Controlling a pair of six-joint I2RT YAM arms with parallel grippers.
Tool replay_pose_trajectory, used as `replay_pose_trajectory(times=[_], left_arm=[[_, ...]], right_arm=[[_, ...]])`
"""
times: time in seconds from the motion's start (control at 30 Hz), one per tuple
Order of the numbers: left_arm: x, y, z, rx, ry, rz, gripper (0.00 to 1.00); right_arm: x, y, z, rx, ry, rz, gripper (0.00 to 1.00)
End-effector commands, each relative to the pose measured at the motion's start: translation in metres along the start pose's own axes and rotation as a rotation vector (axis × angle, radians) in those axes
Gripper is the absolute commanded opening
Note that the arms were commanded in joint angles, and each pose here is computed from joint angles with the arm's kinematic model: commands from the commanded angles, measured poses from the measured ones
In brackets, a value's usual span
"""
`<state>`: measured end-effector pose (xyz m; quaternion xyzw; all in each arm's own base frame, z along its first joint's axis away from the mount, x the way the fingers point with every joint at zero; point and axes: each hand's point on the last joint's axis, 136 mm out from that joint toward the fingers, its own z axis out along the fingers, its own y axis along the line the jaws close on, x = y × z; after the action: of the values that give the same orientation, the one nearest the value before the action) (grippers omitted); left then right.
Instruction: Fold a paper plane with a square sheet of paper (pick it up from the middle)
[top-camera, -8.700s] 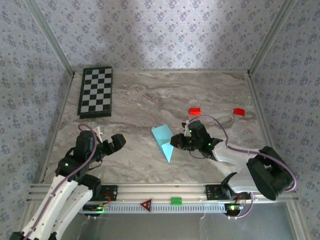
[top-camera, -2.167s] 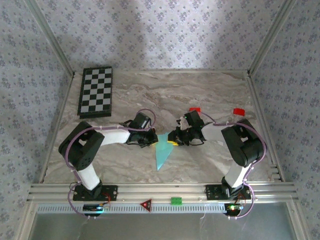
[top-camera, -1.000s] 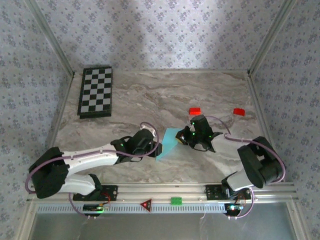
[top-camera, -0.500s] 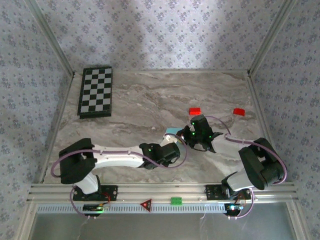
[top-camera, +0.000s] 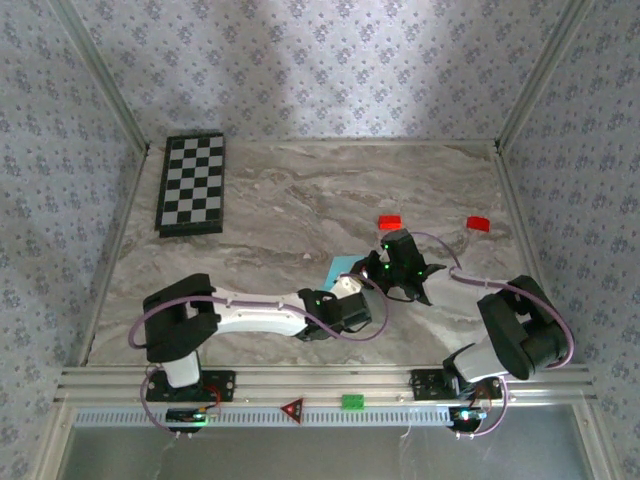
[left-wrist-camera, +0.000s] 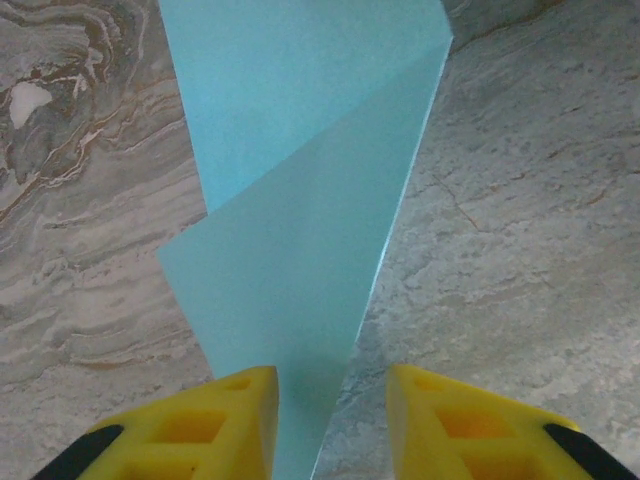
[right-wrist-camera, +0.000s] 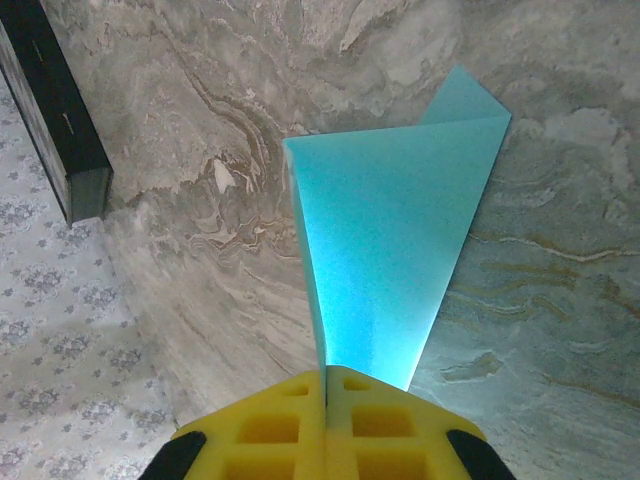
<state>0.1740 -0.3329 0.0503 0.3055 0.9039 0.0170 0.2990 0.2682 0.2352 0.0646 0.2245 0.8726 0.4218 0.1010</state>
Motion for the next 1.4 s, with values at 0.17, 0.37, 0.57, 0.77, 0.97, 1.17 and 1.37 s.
replay_pose_trajectory(times=[0.17,0.37,0.57,0.77,0.97,1.17,1.37], left_arm=[[0.006,0.007,0.006,-0.084,0.035,0.049,0.29],[0.006,0.009,0.005,-0.106,0.027,0.056,0.22],[0.0,0.006,0.001,-0.093,0.007,0.048,0.22],[-0.003,0.006,-0.001,-0.075,-0.014,0.028,0.23],[0.0,0.007,0.001,-0.081,-0.007,0.027,0.23],[0.001,0.006,0.002,-0.084,-0.001,0.036,0.21],[-0.002,0.005,0.0,-0.074,-0.011,0.031,0.19]], right_arm=[[0.001,0.012,0.0,-0.02,0.016,0.009,0.0],[0.001,0.014,0.0,-0.022,0.018,0.008,0.0],[0.001,0.012,0.001,-0.017,0.02,0.011,0.0],[0.003,0.007,0.003,-0.007,0.03,0.019,0.0],[0.003,0.007,0.004,-0.009,0.034,0.022,0.0],[0.003,0.006,0.004,-0.007,0.035,0.023,0.0],[0.005,0.004,0.005,-0.003,0.04,0.026,0.0]])
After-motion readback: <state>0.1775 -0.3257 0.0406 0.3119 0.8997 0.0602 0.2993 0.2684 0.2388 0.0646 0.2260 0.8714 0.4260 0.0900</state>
